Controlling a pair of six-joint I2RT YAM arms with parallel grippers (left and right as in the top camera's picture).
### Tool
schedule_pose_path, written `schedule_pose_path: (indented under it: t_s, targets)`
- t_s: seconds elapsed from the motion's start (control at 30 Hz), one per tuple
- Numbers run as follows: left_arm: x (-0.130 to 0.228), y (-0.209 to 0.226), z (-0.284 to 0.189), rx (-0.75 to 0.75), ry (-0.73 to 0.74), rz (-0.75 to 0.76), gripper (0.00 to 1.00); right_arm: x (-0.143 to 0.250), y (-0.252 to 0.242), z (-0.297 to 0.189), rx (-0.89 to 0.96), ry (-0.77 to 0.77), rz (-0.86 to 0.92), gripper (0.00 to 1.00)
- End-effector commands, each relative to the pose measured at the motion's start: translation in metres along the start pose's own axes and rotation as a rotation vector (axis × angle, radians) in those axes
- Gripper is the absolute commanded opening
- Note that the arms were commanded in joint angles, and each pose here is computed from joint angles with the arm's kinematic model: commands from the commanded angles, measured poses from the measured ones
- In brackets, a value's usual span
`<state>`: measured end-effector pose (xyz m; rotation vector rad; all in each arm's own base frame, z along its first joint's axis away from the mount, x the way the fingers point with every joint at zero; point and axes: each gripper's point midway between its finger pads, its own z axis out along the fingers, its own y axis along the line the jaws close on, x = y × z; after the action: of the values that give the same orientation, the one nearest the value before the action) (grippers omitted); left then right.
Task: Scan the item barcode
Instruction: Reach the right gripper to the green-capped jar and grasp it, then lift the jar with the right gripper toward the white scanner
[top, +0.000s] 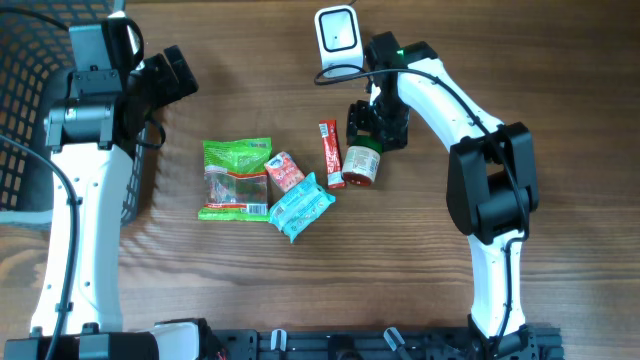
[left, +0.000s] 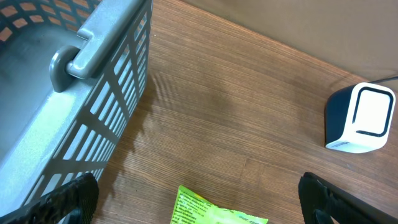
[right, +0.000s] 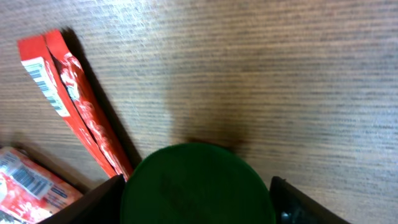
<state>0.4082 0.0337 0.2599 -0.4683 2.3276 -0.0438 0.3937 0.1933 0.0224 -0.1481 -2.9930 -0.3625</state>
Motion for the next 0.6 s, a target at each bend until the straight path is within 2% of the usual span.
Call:
schedule_pose_path:
  t_s: [0.0,0.13,0.3,0.37,0.47,0.57]
  targets:
    - [-0.005,0.001,-0.005,0.001,-0.020,0.005,1.00,0.000,0.004,-0.005,-0.017,-0.013,-0.030,0.70]
    - [-0.006,0.001,-0.005,0.001,-0.020,0.005,1.00,-0.002,0.005,-0.057,0.009,-0.142,-0.059,0.64]
    - [-0.005,0.001,-0.005,0.001,-0.020,0.005,1.00,0.010,0.002,-0.138,0.049,-0.335,-0.077,0.64]
    - [-0.006,0.001,-0.005,0.001,-0.020,0.005,1.00,0.016,-0.011,-0.159,0.138,-0.403,-0.030,0.63]
    - [-0.005,0.001,-0.005,0.001,-0.020,0.005,1.00,0.019,-0.025,-0.164,0.313,-0.491,0.040,0.63]
    - [-0.005,0.001,-0.005,0.001,-0.020,0.005,1.00,0.018,-0.025,-0.135,0.412,-0.572,0.078,0.63]
